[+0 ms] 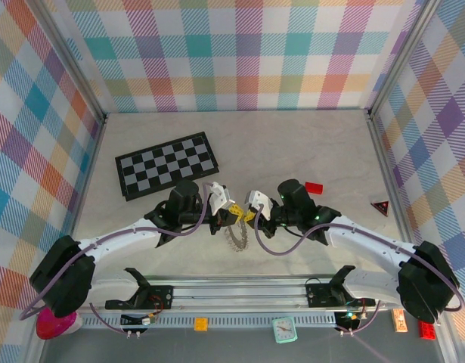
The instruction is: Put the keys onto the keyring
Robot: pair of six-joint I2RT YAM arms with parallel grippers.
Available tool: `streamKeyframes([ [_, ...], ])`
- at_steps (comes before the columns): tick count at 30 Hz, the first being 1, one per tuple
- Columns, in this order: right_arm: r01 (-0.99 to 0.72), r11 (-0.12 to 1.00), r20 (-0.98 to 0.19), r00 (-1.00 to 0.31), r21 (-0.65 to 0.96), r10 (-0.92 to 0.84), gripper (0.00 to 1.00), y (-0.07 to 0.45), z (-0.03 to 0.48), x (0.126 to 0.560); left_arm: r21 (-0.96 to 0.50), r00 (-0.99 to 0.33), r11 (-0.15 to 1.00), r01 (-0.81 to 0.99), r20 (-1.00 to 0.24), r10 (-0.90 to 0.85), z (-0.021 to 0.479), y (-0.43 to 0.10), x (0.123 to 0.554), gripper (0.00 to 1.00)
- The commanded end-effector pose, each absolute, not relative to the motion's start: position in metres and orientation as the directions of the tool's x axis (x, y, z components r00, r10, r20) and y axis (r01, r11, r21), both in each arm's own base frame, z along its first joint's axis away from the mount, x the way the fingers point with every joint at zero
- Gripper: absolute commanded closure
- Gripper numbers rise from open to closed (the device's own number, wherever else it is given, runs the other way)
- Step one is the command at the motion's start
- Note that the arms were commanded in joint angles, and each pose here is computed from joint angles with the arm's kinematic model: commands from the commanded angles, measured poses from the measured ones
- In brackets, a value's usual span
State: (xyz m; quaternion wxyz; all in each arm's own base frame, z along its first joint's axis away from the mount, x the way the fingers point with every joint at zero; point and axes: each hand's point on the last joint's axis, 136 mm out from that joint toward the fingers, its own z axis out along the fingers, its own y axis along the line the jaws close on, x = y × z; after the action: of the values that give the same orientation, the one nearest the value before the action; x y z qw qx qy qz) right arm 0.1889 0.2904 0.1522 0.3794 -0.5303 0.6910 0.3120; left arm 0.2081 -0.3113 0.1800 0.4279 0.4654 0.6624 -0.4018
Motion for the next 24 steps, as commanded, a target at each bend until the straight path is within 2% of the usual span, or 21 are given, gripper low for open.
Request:
streamKeyframes([
  [1,-0.977,0.213,-0.871,-0.116,0.013,-0.478,0.95,0.296,0.162,0.182,-0.077,-0.129,0.254,0.964,-0.971,0.199,0.205,-0.318,0.216,1.00],
  [5,-0.966,0.258,-0.874,-0.095,-0.036,-0.477,0.93,0.288,0.165,0.187,-0.065,-0.122,0.242,0.968,-0.966,0.229,0.201,-0.316,0.213,1.00],
  [9,-0.949,0.308,-0.879,-0.093,-0.064,-0.467,0.74,0.279,0.165,0.190,-0.050,-0.104,0.219,0.974,-0.965,0.241,0.201,-0.315,0.208,1.00],
  [12,-0.945,0.324,-0.892,-0.099,-0.056,-0.442,0.67,0.275,0.166,0.188,-0.041,-0.089,0.202,0.979,-0.967,0.238,0.204,-0.314,0.204,1.00],
  [18,-0.927,0.373,-0.922,-0.111,-0.038,-0.372,0.61,0.263,0.170,0.183,-0.058,-0.087,0.145,0.988,-0.974,0.208,0.211,-0.314,0.200,1.00],
  [24,-0.912,0.411,-0.925,-0.171,0.018,-0.340,0.60,0.256,0.166,0.178,-0.046,-0.066,0.126,0.991,-0.985,0.160,0.222,-0.316,0.200,1.00],
])
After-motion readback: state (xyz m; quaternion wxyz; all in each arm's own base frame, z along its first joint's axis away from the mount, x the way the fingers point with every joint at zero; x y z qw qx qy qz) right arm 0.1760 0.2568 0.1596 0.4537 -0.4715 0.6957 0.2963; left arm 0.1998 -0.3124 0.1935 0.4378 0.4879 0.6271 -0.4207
